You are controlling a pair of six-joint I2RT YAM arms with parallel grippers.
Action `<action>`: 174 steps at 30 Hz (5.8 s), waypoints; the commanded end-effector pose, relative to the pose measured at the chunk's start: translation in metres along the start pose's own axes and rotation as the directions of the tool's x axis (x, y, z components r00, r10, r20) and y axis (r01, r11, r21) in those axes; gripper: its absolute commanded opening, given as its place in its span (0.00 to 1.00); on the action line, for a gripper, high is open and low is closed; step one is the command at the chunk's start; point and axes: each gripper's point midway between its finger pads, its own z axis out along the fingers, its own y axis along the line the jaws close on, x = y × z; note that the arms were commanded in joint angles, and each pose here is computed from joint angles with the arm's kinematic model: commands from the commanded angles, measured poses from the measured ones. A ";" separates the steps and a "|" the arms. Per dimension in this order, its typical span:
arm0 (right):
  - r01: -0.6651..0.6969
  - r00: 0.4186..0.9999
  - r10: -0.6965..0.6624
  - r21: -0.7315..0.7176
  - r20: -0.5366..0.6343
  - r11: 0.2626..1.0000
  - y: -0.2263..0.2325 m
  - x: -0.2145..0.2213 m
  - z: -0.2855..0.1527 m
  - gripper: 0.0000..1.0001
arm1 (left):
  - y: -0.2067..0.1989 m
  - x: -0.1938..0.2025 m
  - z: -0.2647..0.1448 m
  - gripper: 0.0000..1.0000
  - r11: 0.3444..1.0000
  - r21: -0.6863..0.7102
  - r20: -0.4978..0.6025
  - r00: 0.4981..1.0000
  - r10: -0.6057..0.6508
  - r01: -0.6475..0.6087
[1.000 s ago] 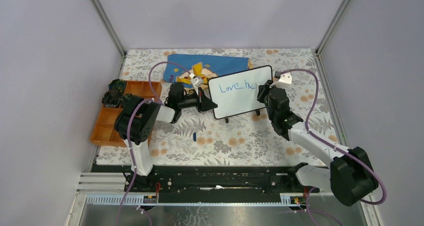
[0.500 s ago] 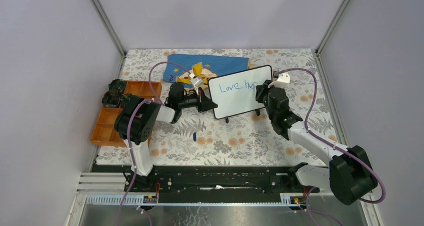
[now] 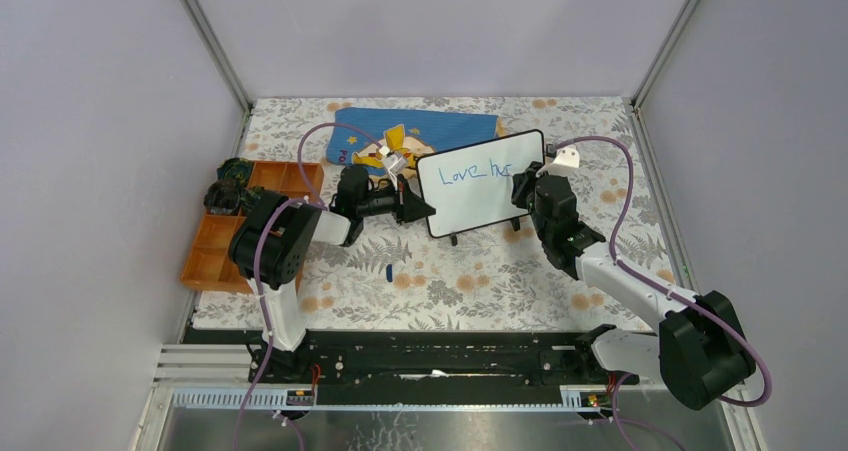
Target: Write a sentence on the whiteboard
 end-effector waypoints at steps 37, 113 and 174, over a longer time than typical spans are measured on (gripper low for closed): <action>-0.016 0.994 0.011 0.038 0.111 0.999 0.003 -0.044 0.003 0.00 | 0.010 0.060 -0.004 0.00 0.994 -0.069 -0.153 0.983 -0.099 0.089; -0.065 0.977 0.069 -0.026 0.201 0.998 0.011 -0.080 -0.015 0.00 | 0.009 0.061 -0.003 0.00 0.994 -0.078 -0.160 0.983 -0.089 0.078; -0.083 0.995 0.079 0.062 0.062 0.995 -0.020 -0.029 0.005 0.00 | 0.010 0.058 -0.003 0.00 0.994 -0.096 -0.157 0.985 -0.076 0.061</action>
